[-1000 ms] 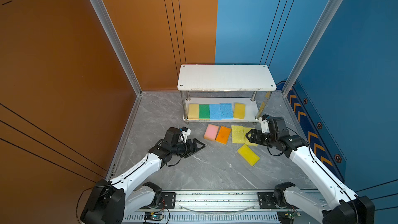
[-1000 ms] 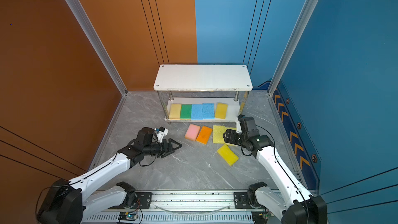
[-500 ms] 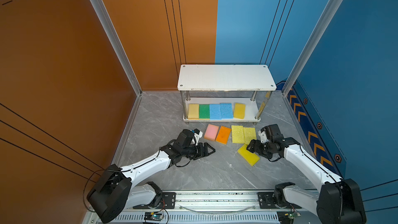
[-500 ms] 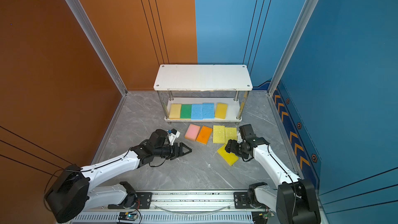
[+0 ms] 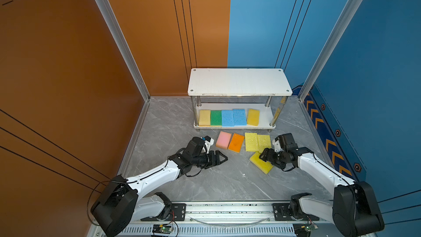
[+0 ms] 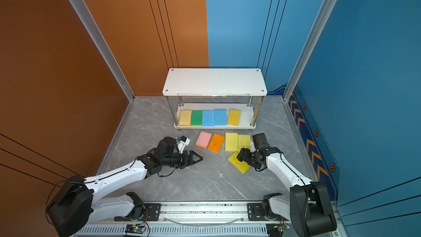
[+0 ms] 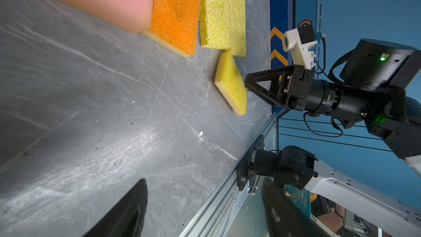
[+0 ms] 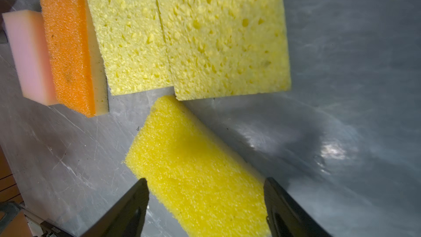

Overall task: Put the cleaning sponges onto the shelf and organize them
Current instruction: 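Move both grippers toward the bright yellow foam sponge on the table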

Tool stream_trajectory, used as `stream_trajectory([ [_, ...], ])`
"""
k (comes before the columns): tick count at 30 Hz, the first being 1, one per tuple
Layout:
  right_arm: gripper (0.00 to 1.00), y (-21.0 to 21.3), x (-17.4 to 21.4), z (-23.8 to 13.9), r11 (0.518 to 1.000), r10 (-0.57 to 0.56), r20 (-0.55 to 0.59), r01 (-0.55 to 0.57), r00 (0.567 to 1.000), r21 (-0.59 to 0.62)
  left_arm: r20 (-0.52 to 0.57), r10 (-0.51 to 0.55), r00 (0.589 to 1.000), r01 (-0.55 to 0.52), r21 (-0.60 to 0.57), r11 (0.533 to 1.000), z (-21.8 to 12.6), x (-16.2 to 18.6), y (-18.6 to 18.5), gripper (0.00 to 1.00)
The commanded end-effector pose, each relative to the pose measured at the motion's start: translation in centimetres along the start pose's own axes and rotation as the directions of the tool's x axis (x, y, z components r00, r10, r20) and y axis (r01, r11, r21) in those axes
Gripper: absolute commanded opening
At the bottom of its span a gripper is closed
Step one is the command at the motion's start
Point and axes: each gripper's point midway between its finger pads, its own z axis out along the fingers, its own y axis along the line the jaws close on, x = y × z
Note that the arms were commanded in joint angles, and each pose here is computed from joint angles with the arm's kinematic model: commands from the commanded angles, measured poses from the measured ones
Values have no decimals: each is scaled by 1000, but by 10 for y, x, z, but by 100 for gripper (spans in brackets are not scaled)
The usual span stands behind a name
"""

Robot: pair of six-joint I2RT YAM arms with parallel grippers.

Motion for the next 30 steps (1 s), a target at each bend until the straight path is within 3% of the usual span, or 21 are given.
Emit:
stream_trajectory([
  [1,81,12,10,-2,998,19,-14,-20,1000,-51,16,0,1000,0,6,1000,-2,1,1,79],
  [7,81,59,40,-8,982,-6,-23,2,1000,-187,26,-14,1000,13,10,1000,-2,0,2,79],
  [10,81,64,37,-21,980,-13,25,18,1000,-198,31,-22,999,21,11,1000,0,1,4,79],
  [16,81,34,17,-24,996,-36,63,41,997,-78,18,-22,1000,22,14,1000,8,7,0,79],
  [21,80,20,11,-6,994,-106,15,106,994,8,9,-20,1000,19,13,1000,15,12,-1,79],
  [30,77,16,18,11,985,-171,-68,171,983,8,7,-23,1000,23,14,1000,15,14,1,79],
])
